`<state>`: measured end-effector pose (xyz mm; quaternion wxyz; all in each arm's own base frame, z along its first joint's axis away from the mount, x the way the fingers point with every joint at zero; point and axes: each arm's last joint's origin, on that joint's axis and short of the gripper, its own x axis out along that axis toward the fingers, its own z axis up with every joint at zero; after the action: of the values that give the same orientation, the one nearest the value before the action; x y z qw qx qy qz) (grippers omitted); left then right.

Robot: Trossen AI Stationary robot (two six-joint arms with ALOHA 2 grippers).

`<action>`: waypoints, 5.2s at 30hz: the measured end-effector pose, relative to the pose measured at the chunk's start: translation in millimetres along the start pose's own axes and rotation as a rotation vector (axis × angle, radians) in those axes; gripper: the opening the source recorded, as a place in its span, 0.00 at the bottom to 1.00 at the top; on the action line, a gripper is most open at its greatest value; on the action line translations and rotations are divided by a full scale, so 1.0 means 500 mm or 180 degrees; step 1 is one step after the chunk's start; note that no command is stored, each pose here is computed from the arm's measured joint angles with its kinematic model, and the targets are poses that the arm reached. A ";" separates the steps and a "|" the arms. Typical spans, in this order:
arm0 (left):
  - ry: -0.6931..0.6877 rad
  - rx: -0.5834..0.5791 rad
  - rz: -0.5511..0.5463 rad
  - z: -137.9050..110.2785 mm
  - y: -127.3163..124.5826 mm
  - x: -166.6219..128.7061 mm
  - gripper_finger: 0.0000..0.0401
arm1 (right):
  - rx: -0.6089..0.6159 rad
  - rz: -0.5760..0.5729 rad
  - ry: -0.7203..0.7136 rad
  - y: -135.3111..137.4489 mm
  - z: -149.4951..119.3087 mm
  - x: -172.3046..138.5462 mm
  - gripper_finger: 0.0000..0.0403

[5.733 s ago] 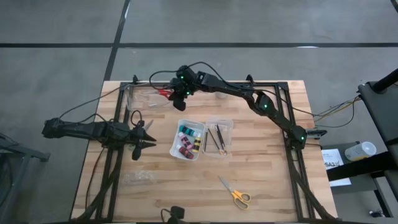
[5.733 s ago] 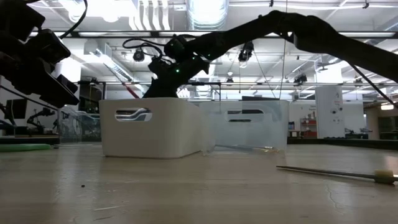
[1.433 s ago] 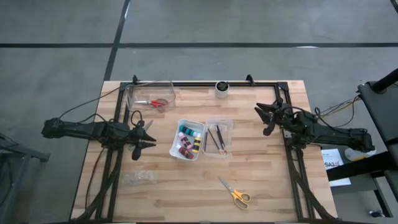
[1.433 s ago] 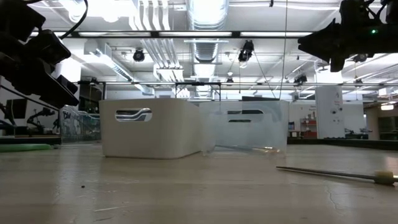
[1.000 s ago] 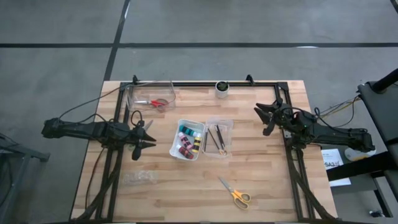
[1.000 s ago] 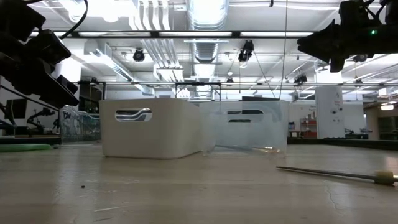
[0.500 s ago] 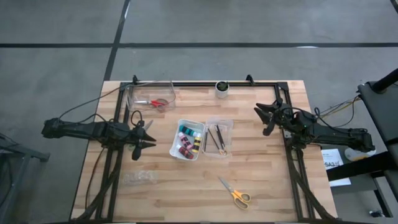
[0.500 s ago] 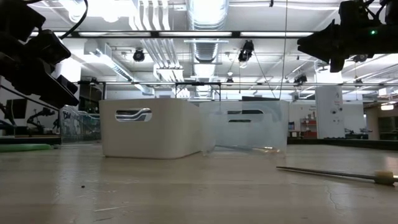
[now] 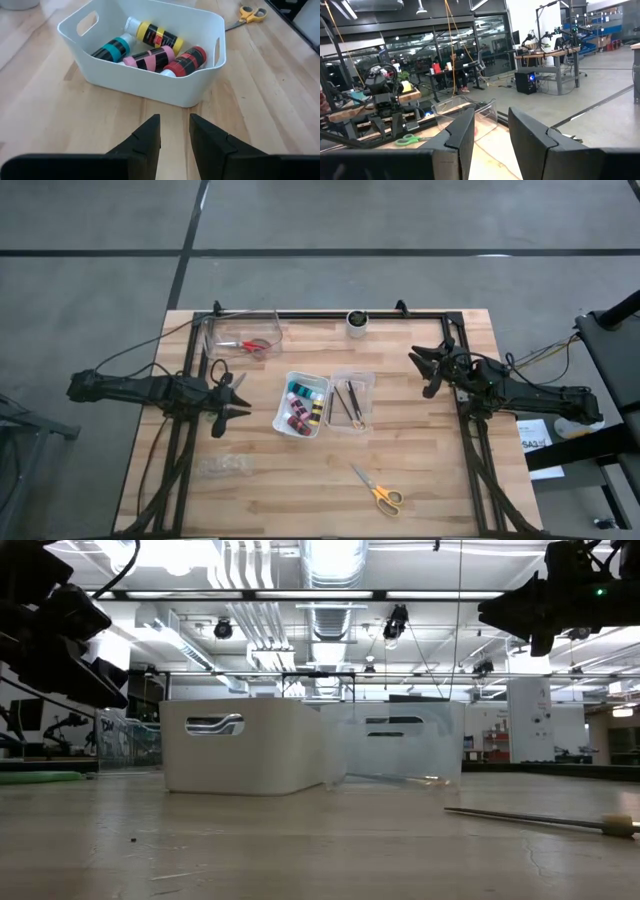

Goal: Pick & Place Paint Supplies
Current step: Put the green scissors into the top transparent bin

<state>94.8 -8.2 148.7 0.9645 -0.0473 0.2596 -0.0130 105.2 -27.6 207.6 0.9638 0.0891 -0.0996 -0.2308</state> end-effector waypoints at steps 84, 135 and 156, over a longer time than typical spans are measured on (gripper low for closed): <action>0.2175 -0.4572 0.3573 0.089 -0.013 0.094 0.55 | -0.0004 -0.0004 0.0005 0.000 0.000 0.000 0.29; 0.1923 -0.4249 0.3478 0.045 -0.003 0.116 0.55 | -0.0007 -0.0006 0.0019 0.000 -0.001 0.000 0.29; 0.1381 -0.4571 0.2725 0.070 -0.008 0.172 0.55 | -0.0007 -0.0007 0.0017 0.000 -0.001 0.000 0.29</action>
<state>186.9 -13.5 136.4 0.5520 -0.5400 0.3789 0.5100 105.3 -27.7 207.1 0.9639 0.0888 -0.0967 -0.2317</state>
